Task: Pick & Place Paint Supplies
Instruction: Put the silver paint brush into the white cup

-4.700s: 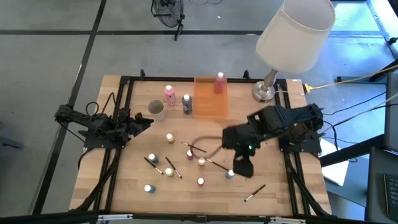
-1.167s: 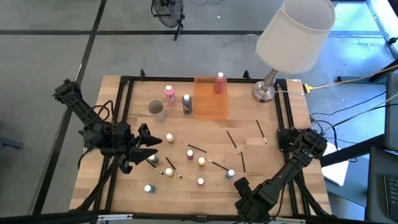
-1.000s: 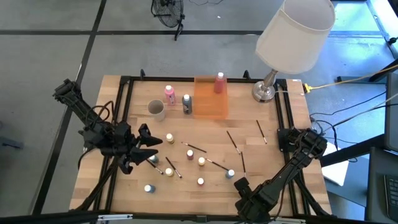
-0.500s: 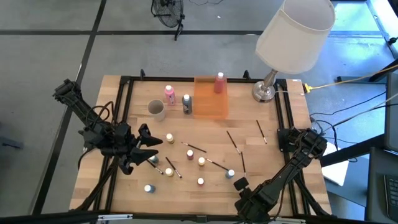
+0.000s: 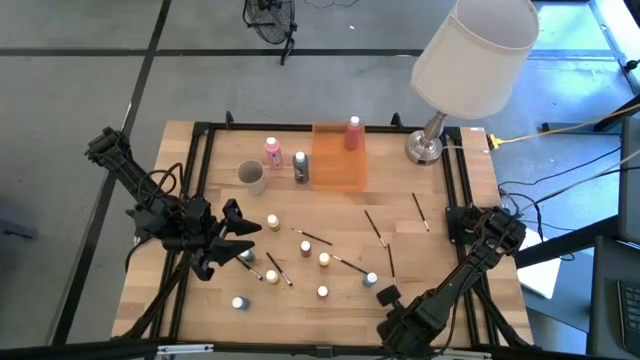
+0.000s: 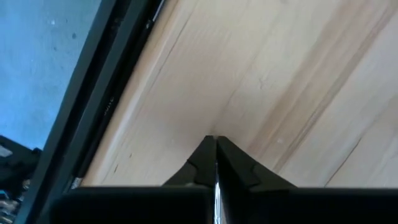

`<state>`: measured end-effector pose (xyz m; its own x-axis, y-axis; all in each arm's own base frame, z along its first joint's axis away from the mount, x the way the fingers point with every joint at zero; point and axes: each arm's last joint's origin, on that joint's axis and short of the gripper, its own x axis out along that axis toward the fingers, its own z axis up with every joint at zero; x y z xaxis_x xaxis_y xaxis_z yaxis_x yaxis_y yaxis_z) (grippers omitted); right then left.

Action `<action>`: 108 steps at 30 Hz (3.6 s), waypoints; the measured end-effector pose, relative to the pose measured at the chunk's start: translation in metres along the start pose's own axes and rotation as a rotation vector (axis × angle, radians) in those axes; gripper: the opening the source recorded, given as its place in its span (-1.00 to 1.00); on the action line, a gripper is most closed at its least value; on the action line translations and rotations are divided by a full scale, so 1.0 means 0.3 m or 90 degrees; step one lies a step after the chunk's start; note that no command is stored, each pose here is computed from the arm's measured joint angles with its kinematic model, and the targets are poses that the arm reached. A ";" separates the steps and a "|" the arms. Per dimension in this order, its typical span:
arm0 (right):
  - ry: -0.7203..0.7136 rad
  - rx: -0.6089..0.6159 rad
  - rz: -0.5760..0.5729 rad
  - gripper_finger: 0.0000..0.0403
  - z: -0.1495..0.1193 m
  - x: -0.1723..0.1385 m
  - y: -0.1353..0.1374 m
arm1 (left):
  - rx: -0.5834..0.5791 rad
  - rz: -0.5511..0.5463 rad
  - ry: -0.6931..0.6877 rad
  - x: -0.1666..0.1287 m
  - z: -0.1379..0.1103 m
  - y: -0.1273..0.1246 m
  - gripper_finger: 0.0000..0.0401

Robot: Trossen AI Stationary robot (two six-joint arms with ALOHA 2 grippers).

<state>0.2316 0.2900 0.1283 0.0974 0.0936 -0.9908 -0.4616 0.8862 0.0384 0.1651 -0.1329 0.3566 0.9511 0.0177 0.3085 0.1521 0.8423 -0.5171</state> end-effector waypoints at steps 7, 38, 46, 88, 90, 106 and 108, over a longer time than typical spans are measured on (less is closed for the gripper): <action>-0.001 0.047 -0.003 -0.99 0.001 -0.001 0.000 | 0.000 0.000 0.000 0.000 0.000 0.000 0.01; -0.153 0.155 -0.134 -1.00 0.180 -0.642 0.036 | -0.021 0.011 0.032 0.025 -0.074 -0.004 0.01; -0.502 0.170 -0.164 -1.00 0.221 -0.950 0.017 | 0.022 -0.017 0.042 0.037 -0.102 -0.011 0.01; -0.890 0.069 -0.349 -1.00 0.378 -1.254 -0.425 | 0.387 0.013 0.134 0.292 0.102 -0.103 0.01; -0.892 0.062 -0.352 -1.00 0.379 -1.256 -0.433 | 0.403 0.015 0.134 0.293 0.103 -0.102 0.01; -0.885 0.037 -0.362 -1.00 0.381 -1.257 -0.514 | 0.447 0.058 0.084 0.304 0.133 -0.095 0.01; -0.884 0.040 -0.365 -1.00 0.381 -1.257 -0.522 | 0.443 0.064 0.082 0.308 0.135 -0.089 0.01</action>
<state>0.3679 0.1677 0.5109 0.9982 0.0492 0.0336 -0.0388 0.9649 -0.2599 0.2380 -0.1320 0.4314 0.9822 0.0853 0.1673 -0.1037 0.9891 0.1044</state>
